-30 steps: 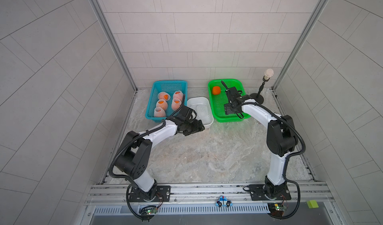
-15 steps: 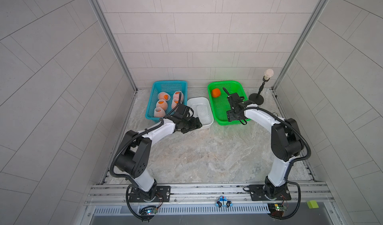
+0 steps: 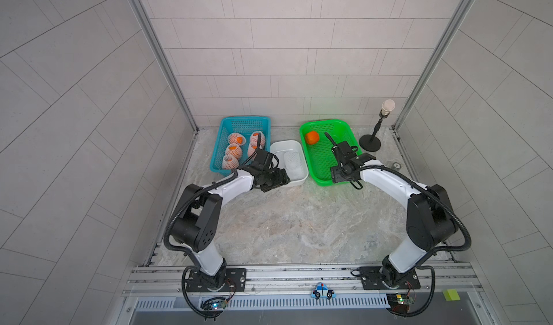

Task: Remove foam nets from oranges
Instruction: Move the storage box to the basket.

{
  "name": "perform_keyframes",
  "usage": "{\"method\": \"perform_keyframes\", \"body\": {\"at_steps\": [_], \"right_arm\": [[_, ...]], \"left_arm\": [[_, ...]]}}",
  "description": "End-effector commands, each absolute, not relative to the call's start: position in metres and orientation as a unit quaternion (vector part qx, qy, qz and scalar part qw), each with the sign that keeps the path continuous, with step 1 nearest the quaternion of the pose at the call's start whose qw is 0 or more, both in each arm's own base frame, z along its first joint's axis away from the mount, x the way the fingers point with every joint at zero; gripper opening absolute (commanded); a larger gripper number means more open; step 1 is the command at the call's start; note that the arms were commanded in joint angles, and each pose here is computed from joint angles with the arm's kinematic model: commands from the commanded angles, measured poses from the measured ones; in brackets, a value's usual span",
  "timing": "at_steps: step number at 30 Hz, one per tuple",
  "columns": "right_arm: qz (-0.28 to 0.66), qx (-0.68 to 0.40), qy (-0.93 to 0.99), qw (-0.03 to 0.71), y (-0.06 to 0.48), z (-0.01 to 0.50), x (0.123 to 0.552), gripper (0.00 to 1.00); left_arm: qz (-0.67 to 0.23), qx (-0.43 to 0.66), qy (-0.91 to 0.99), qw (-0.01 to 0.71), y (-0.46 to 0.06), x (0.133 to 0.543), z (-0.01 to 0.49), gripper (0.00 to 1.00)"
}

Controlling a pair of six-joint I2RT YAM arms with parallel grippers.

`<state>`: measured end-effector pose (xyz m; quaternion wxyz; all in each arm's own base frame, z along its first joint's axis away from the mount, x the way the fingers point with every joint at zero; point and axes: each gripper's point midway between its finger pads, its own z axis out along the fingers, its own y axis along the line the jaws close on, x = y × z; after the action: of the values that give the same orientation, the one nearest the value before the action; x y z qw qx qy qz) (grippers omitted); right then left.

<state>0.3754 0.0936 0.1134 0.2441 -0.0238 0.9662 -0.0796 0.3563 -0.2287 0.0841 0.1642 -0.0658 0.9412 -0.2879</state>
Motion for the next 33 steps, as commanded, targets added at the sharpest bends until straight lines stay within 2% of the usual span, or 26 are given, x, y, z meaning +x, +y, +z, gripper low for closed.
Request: {"method": "perform_keyframes", "body": {"at_steps": [1,12,20,25,30,33], "right_arm": [[-0.081,-0.016,0.964,0.253,0.091,0.120,0.364,0.80],[-0.055,-0.028,0.963,0.263,0.109,0.120,0.349,0.80],[-0.044,-0.035,0.958,0.282,0.118,0.134,0.346,0.80],[-0.031,-0.031,0.950,0.309,0.120,0.158,0.345,0.82],[-0.015,-0.031,0.941,0.338,0.124,0.181,0.344,0.84],[-0.008,-0.033,0.937,0.347,0.126,0.187,0.344,0.86]], "left_arm": [[-0.282,-0.067,0.938,0.187,-0.228,0.370,0.098,0.79],[-0.270,-0.064,0.937,0.210,-0.213,0.350,0.121,0.78],[-0.184,-0.048,0.952,0.241,-0.174,0.336,0.151,0.80],[-0.127,-0.065,0.947,0.288,-0.135,0.358,0.180,0.88],[-0.057,-0.073,0.953,0.290,-0.097,0.392,0.188,0.92],[-0.047,-0.081,0.953,0.287,-0.085,0.417,0.187,0.94]]}}
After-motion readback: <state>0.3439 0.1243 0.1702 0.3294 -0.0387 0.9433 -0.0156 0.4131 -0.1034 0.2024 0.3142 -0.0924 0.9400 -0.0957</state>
